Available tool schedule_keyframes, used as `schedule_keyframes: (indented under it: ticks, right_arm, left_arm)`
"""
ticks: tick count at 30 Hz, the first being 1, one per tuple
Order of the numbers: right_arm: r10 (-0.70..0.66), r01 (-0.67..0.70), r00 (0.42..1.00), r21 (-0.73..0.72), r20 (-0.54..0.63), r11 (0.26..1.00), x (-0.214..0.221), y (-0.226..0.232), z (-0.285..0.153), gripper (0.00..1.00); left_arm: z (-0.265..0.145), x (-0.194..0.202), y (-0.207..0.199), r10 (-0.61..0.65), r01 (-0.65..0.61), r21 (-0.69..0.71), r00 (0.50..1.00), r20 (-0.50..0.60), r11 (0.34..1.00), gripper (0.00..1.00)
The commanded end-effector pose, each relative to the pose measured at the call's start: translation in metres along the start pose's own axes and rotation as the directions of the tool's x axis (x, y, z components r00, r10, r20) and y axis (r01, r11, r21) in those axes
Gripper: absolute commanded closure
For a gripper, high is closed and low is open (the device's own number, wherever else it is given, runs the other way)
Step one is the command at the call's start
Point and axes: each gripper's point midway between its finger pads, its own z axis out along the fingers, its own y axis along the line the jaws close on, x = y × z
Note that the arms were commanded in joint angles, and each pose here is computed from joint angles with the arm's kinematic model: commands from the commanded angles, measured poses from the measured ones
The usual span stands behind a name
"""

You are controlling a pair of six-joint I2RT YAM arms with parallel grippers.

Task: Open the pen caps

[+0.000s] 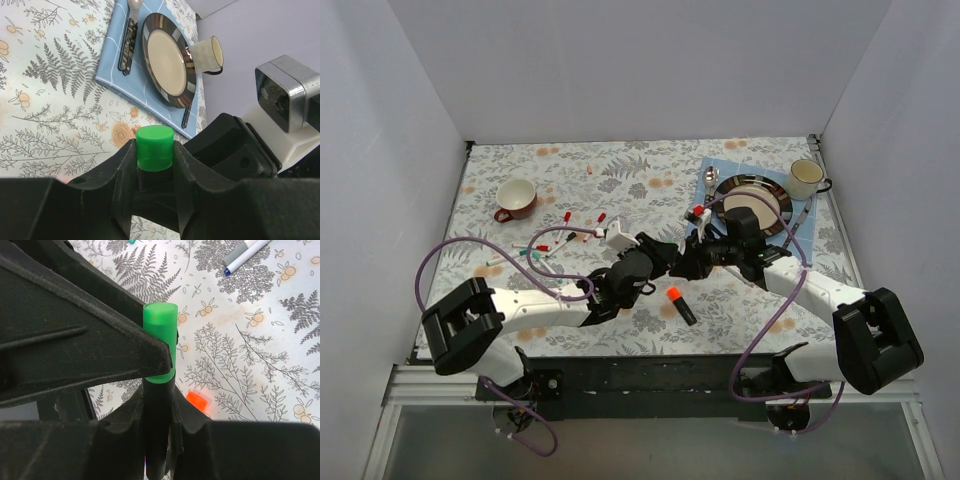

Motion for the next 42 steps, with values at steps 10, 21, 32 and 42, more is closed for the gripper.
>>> schedule_keyframes:
  ticks: [10,21,32,42]
  right_arm:
    - [-0.151,0.138,0.988,-0.33,-0.016,0.934,0.004,0.047,-0.007,0.99]
    - [-0.143,0.126,0.99,-0.505,0.006,0.854,0.012,0.068,-0.02,0.99]
    - [-0.13,0.119,0.991,-0.542,0.018,0.832,0.01,0.073,-0.025,0.99]
    - [-0.093,0.085,0.995,-0.615,0.019,0.784,0.011,0.083,-0.031,0.99]
  left_arm:
    - [-0.079,-0.035,-0.027,0.023,-0.017,0.37,1.0,-0.013,0.929,0.09]
    - [-0.135,-0.047,-0.015,0.035,-0.003,0.654,0.999,-0.036,0.757,0.02]
    - [-0.128,-0.023,-0.019,0.042,0.076,0.7,0.988,-0.149,0.71,0.02]
    - [-0.104,-0.009,-0.028,0.101,0.007,0.731,0.989,-0.104,0.682,0.04]
